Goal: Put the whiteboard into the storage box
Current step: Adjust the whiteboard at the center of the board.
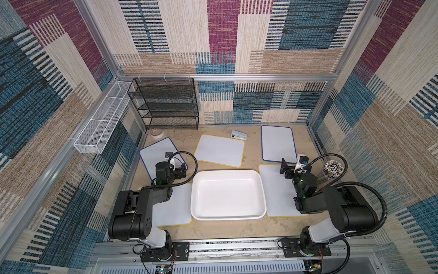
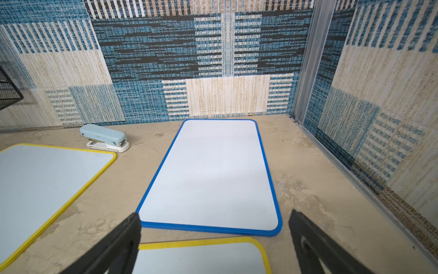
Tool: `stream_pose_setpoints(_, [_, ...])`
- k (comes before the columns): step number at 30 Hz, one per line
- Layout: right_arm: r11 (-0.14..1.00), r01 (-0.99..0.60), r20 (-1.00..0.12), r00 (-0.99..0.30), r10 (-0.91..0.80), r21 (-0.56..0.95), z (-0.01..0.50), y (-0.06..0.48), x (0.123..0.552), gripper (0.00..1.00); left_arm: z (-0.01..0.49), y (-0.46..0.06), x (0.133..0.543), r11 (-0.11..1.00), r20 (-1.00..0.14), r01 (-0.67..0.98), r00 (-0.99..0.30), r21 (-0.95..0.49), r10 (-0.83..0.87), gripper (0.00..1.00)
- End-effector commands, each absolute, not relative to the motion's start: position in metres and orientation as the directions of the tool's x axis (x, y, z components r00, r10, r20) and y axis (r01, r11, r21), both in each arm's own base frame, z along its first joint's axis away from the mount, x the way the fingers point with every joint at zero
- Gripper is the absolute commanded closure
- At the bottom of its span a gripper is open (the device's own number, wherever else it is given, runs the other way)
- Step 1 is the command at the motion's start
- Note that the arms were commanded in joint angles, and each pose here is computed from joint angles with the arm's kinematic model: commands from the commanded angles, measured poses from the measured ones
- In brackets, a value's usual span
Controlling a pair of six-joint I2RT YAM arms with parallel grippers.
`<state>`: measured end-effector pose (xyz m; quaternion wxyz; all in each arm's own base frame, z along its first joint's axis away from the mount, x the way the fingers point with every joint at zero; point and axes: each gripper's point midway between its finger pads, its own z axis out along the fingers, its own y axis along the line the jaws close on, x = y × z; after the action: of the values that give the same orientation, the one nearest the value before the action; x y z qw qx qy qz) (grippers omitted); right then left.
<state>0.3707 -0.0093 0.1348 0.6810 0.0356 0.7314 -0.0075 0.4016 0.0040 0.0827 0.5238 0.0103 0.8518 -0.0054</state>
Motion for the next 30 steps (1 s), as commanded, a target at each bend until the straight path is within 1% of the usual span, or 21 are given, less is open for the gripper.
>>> stream_pose_setpoints(1, [0.996, 0.077, -0.999, -0.025, 0.043, 0.041, 0.146, -0.012, 0.371, 0.00, 0.088, 0.005, 0.405, 1.000, -0.901, 0.017, -0.434, -0.003, 0.005, 0.00])
stream_pose_setpoints(16, [0.995, 0.089, -0.999, -0.027, 0.042, 0.039, 0.151, -0.013, 0.374, 0.00, 0.090, 0.006, 0.404, 1.000, -0.904, 0.009, -0.428, 0.005, 0.008, 0.00])
stream_pose_setpoints(17, [0.994, 0.100, -0.998, -0.039, 0.039, 0.034, 0.153, -0.014, 0.377, 0.00, 0.098, 0.010, 0.407, 1.000, -0.910, -0.026, -0.414, 0.009, -0.002, 0.01])
stream_pose_setpoints(19, [0.992, 0.124, -0.995, -0.092, 0.050, 0.039, 0.156, -0.015, 0.385, 0.00, 0.106, 0.012, 0.407, 0.999, -0.864, -0.036, -0.503, 0.007, -0.012, 0.01])
stream_pose_setpoints(21, [0.983, 0.159, -0.980, -0.161, 0.114, 0.088, 0.153, -0.019, 0.394, 0.00, 0.121, 0.010, 0.410, 1.000, -0.860, -0.026, -0.510, 0.010, -0.004, 0.02])
stream_pose_setpoints(22, [0.984, 0.145, -0.976, -0.175, 0.126, 0.101, 0.154, -0.015, 0.396, 0.00, 0.125, 0.010, 0.409, 1.000, -0.862, -0.030, -0.507, 0.004, -0.011, 0.02])
stream_pose_setpoints(24, [0.984, 0.145, -0.978, -0.167, 0.124, 0.100, 0.161, -0.009, 0.395, 0.00, 0.132, 0.009, 0.408, 0.999, -0.867, -0.037, -0.497, -0.012, -0.029, 0.01])
stream_pose_setpoints(26, [0.981, 0.154, -0.982, -0.131, 0.136, 0.115, 0.177, -0.007, 0.393, 0.00, 0.142, 0.004, 0.409, 0.999, -0.868, -0.042, -0.495, -0.030, -0.047, 0.02])
stream_pose_setpoints(28, [0.977, 0.156, -0.982, -0.100, 0.161, 0.145, 0.195, -0.006, 0.391, 0.00, 0.149, 0.002, 0.410, 0.998, -0.860, -0.059, -0.507, -0.025, -0.052, 0.02])
stream_pose_setpoints(30, [0.967, 0.172, -0.973, -0.099, 0.209, 0.190, 0.208, -0.007, 0.392, 0.00, 0.154, 0.002, 0.410, 0.996, -0.849, -0.085, -0.526, -0.020, -0.062, 0.01])
